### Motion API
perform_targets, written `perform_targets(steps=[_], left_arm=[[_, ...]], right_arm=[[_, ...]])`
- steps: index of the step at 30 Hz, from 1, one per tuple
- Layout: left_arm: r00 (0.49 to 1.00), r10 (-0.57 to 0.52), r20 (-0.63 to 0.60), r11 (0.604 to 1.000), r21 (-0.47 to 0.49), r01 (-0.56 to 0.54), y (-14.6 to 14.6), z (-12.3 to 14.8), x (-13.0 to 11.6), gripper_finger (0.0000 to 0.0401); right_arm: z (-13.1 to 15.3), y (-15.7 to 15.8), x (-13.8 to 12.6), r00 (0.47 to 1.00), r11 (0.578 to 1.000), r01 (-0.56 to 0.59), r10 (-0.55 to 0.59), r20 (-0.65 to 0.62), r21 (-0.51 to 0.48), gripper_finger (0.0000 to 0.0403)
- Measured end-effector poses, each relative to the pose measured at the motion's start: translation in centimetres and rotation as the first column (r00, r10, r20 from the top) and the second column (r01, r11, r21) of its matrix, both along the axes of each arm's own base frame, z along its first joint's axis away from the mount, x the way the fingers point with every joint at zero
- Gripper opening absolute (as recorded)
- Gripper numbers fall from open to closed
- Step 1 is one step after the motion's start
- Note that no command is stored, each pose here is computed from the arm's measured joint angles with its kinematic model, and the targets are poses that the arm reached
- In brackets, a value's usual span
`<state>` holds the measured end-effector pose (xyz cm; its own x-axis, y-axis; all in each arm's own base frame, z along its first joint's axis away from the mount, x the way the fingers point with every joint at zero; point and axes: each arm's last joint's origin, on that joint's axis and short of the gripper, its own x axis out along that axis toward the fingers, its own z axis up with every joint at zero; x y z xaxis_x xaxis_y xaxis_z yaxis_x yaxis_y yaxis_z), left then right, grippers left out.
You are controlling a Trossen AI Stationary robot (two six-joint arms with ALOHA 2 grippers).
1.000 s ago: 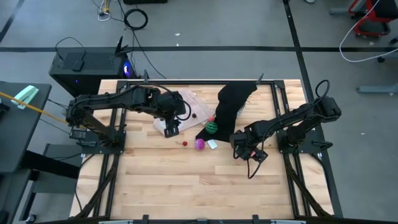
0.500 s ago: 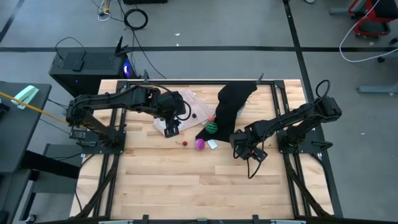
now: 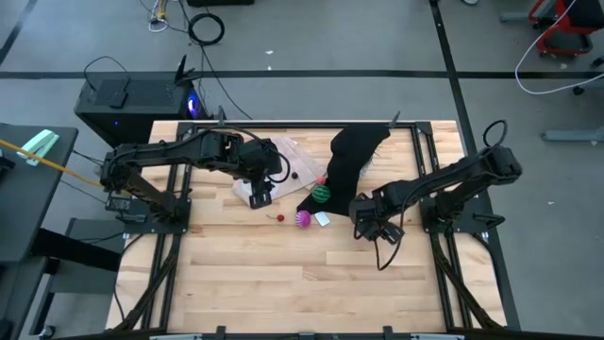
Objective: Pick and placing Produce into tupperware
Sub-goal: Put the red apple into the transparent bin
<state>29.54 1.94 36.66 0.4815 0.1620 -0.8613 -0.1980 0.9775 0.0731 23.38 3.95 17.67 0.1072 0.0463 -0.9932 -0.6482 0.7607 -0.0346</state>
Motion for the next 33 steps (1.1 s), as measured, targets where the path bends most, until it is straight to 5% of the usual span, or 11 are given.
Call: perform_targets(steps=[21,33], left_arm=[[1.0,-0.017,-0.013,1.0,0.01,0.017,0.0,0.0,-0.1,0.0191],[0.999,-0.046,0.016,0.998,0.053,0.045,0.6,0.8,-0.8,0.0189]], right_arm=[[15.4,0.1,1.7,0.986,0.995,0.1,-0.097,0.133,-0.018,0.0284],[16.4,0.0,1.9,0.979,0.991,0.134,-0.129,0.16,-0.025,0.0284]])
